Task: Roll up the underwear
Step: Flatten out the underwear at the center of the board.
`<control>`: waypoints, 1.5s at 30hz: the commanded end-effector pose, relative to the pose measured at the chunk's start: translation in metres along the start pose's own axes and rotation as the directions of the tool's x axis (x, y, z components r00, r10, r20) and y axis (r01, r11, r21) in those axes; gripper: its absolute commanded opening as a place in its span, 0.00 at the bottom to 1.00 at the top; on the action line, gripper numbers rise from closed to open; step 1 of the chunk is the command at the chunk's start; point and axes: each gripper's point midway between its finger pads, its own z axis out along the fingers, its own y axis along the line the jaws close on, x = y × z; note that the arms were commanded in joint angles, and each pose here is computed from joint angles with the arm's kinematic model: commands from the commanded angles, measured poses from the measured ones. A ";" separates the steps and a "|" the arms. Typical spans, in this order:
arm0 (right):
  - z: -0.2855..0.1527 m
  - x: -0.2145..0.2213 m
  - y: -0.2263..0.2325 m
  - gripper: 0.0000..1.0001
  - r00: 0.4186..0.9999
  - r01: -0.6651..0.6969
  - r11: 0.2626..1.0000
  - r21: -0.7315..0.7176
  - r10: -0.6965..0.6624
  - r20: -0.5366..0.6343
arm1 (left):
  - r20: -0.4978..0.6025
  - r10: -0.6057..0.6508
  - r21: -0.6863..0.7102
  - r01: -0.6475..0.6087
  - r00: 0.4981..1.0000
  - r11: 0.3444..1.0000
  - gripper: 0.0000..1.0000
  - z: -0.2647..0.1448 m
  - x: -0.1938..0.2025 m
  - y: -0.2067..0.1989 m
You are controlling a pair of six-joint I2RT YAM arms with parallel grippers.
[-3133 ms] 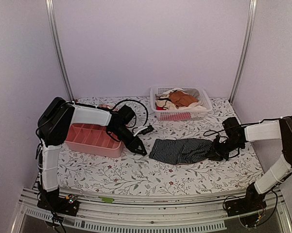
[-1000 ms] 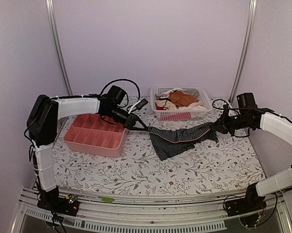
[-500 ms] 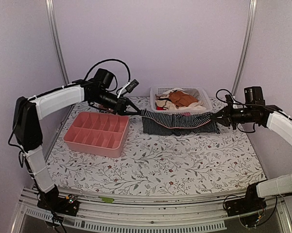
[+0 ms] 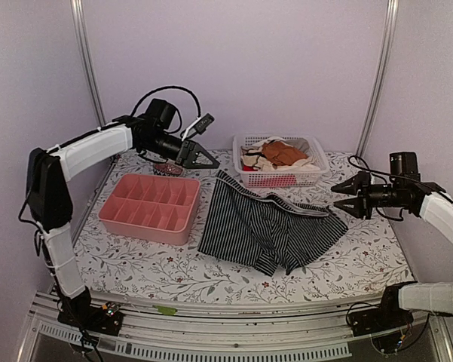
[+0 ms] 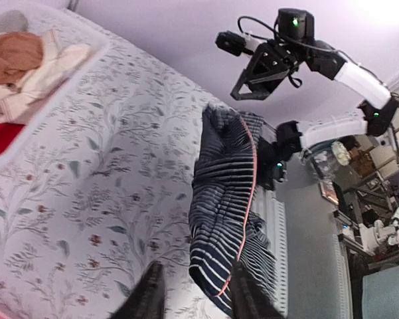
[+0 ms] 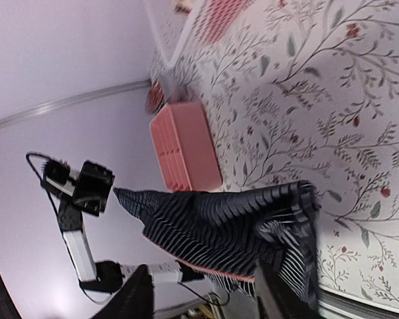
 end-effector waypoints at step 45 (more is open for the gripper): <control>0.138 -0.055 -0.146 0.53 0.871 0.467 0.703 0.536 -0.264 -0.413 | -0.800 0.107 -0.314 -0.565 0.590 0.763 0.40 0.067 0.229 0.165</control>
